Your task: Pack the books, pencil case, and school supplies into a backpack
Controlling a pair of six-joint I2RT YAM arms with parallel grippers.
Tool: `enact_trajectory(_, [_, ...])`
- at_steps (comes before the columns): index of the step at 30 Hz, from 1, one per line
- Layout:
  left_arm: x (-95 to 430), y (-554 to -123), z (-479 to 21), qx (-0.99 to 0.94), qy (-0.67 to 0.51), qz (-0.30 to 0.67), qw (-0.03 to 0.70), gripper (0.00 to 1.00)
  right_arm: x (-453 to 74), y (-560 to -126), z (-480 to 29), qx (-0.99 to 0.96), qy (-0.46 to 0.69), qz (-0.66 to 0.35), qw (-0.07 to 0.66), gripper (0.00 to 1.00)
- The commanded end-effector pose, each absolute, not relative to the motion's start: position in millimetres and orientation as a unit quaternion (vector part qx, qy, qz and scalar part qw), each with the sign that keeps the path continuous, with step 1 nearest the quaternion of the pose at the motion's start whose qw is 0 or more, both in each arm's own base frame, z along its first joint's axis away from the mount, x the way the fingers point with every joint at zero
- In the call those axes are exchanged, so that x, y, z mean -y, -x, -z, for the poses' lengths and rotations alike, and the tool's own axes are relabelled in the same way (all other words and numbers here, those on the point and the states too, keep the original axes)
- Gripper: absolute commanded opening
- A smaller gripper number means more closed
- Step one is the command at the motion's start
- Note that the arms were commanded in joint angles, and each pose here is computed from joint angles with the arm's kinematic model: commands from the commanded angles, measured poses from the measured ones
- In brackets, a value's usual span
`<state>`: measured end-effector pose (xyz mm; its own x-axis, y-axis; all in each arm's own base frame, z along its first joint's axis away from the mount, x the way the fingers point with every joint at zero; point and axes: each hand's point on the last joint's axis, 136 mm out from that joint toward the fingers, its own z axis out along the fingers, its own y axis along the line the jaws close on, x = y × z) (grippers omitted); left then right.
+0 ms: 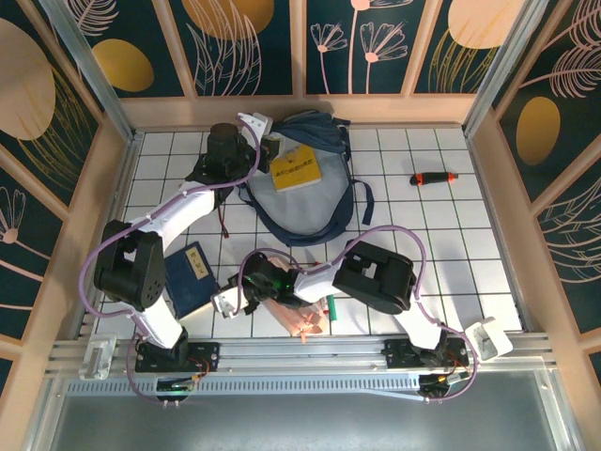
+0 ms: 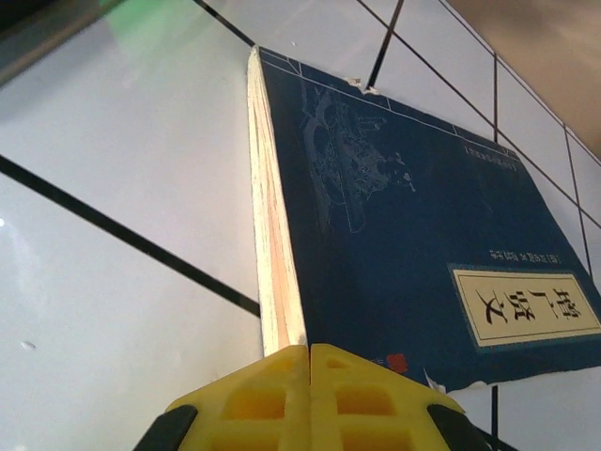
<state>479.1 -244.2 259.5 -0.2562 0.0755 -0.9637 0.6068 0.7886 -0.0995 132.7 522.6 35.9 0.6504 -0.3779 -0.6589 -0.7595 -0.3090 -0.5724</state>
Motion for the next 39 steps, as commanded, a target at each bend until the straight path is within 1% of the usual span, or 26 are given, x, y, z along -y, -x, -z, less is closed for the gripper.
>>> enact_trajectory(1, [241.6, -472.0, -319.8, -0.701, -0.236, 0.246, 0.626, 0.00, -518.4, -161.1, -65.3, -0.372, 0.757, -0.165, 0.511, 0.00])
enact_trajectory(7, [243.1, -476.4, -324.0, -0.699, -0.239, 0.242, 0.629, 0.00, -509.1, -200.0, -129.1, -0.369, 0.724, -0.123, 0.570, 0.00])
enact_trajectory(16, [238.0, -477.9, -323.6, -0.705, -0.228, 0.235, 0.629, 0.00, -476.7, -249.3, -185.3, -0.361, 0.728, -0.091, 0.576, 0.00])
enact_trajectory(20, [234.0, -476.4, -323.0, -0.707, -0.228, 0.226, 0.631, 0.00, -459.5, -264.7, -213.3, -0.369, 0.714, -0.085, 0.589, 0.00])
enact_trajectory(29, [230.2, -477.6, -320.6, -0.710, -0.222, 0.221, 0.630, 0.00, -412.1, -299.9, -265.7, -0.384, 0.687, -0.034, 0.616, 0.00])
enact_trajectory(32, [230.1, -479.4, -319.4, -0.711, -0.218, 0.222, 0.630, 0.00, -396.9, -307.4, -286.8, -0.384, 0.685, -0.015, 0.619, 0.00])
enact_trajectory(35, [229.7, -482.0, -319.9, -0.716, -0.207, 0.229, 0.627, 0.00, -384.1, -309.4, -321.1, -0.372, 0.671, -0.005, 0.641, 0.00])
enact_trajectory(39, [232.2, -483.1, -324.4, -0.713, -0.205, 0.238, 0.626, 0.00, -364.0, -318.2, -344.4, -0.366, 0.663, 0.032, 0.652, 0.00])
